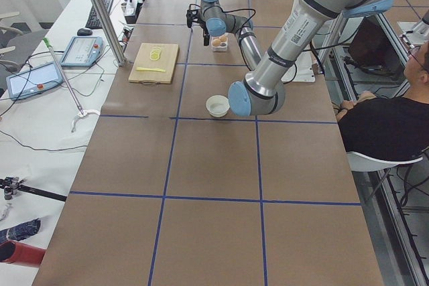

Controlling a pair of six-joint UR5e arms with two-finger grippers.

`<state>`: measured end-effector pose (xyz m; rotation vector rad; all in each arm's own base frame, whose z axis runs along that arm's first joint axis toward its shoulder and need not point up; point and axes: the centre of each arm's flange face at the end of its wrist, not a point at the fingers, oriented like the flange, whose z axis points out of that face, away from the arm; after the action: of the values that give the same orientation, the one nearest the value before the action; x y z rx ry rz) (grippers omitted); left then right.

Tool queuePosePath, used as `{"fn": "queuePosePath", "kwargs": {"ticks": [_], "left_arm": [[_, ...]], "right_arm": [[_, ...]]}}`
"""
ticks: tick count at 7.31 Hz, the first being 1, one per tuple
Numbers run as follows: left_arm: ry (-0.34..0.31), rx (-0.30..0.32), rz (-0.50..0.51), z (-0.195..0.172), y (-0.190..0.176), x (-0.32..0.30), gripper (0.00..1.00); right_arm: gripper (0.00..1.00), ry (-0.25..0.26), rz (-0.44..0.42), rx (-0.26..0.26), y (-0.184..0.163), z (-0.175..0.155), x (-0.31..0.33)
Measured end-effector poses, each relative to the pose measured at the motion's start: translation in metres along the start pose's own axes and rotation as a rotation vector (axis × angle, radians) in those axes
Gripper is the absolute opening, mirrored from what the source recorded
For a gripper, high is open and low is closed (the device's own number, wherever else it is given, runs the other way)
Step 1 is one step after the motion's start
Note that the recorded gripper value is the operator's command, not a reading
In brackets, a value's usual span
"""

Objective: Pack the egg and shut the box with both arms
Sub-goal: 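Withdraw the left arm away while the right arm moves toward the carton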

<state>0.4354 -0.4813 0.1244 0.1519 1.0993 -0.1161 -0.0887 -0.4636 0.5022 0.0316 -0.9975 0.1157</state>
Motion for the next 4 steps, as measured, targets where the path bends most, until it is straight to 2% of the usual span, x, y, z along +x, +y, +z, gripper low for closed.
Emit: {"fn": "queuePosePath", "kwargs": {"ticks": [2, 4], "left_arm": [[-0.108, 0.093, 0.074, -0.062, -0.063, -0.055, 1.00], [-0.202, 0.119, 0.168, -0.089, -0.096, -0.110, 1.00]], "right_arm": [[0.00, -0.061, -0.045, -0.043, 0.033, 0.039, -0.031], [0.00, -0.111, -0.079, -0.084, 0.058, 0.070, -0.074]]}}
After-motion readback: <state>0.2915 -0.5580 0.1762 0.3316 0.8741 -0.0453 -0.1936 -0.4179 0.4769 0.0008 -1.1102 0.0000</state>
